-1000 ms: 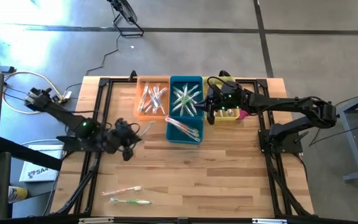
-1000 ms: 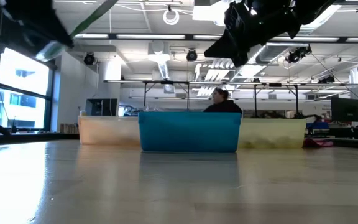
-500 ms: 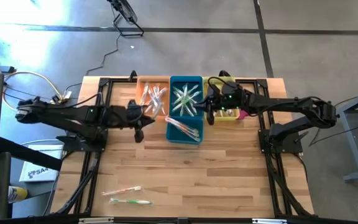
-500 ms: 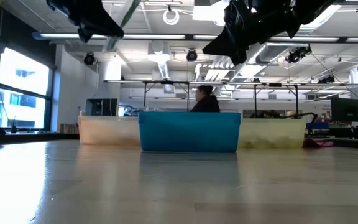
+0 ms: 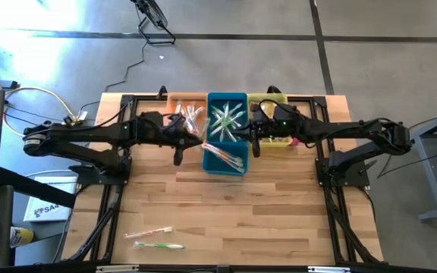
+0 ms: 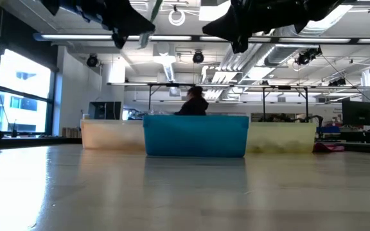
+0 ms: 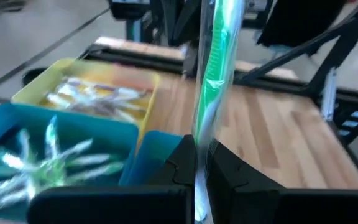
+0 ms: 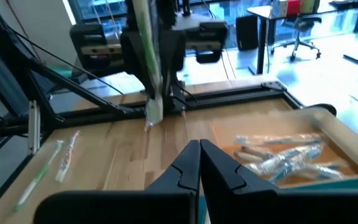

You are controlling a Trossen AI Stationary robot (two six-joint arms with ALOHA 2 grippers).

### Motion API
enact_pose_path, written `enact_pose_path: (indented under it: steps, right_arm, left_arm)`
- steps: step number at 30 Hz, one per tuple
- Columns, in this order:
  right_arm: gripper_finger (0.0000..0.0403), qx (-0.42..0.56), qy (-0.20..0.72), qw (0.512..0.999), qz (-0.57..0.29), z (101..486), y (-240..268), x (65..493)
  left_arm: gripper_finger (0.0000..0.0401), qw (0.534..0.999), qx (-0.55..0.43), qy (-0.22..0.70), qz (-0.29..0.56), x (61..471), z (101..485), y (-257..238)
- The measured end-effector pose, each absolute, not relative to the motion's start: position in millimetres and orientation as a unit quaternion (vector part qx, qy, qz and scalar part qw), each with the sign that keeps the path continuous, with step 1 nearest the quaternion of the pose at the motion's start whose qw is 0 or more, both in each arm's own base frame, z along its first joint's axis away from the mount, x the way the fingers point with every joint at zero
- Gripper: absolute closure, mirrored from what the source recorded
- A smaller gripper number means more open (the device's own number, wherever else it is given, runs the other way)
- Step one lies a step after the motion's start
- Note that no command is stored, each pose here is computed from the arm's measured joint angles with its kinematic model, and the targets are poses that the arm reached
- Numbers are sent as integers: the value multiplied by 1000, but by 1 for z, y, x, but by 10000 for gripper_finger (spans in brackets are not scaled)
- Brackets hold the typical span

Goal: Pick & Place Toothbrushes
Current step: Put the green toothbrush into the top blue bin

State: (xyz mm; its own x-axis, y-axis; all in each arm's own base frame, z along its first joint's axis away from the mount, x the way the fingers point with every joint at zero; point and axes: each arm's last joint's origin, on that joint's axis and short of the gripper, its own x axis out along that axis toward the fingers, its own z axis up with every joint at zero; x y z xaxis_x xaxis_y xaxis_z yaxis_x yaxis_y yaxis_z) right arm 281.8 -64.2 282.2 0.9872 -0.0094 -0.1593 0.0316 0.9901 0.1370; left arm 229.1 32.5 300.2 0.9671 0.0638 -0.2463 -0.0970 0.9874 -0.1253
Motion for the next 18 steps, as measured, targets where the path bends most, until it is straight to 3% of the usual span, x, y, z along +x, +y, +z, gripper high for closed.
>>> enact_pose_path:
  steps: [13,18]
  right_arm:
    - [399,41,17,998,-42,283,-48,299]
    - [358,31,10,999,-29,273,-42,310]
  left_arm:
    - [394,994,-74,79,-13,258,289,54]
    - [394,992,-78,94,-12,263,281,56]
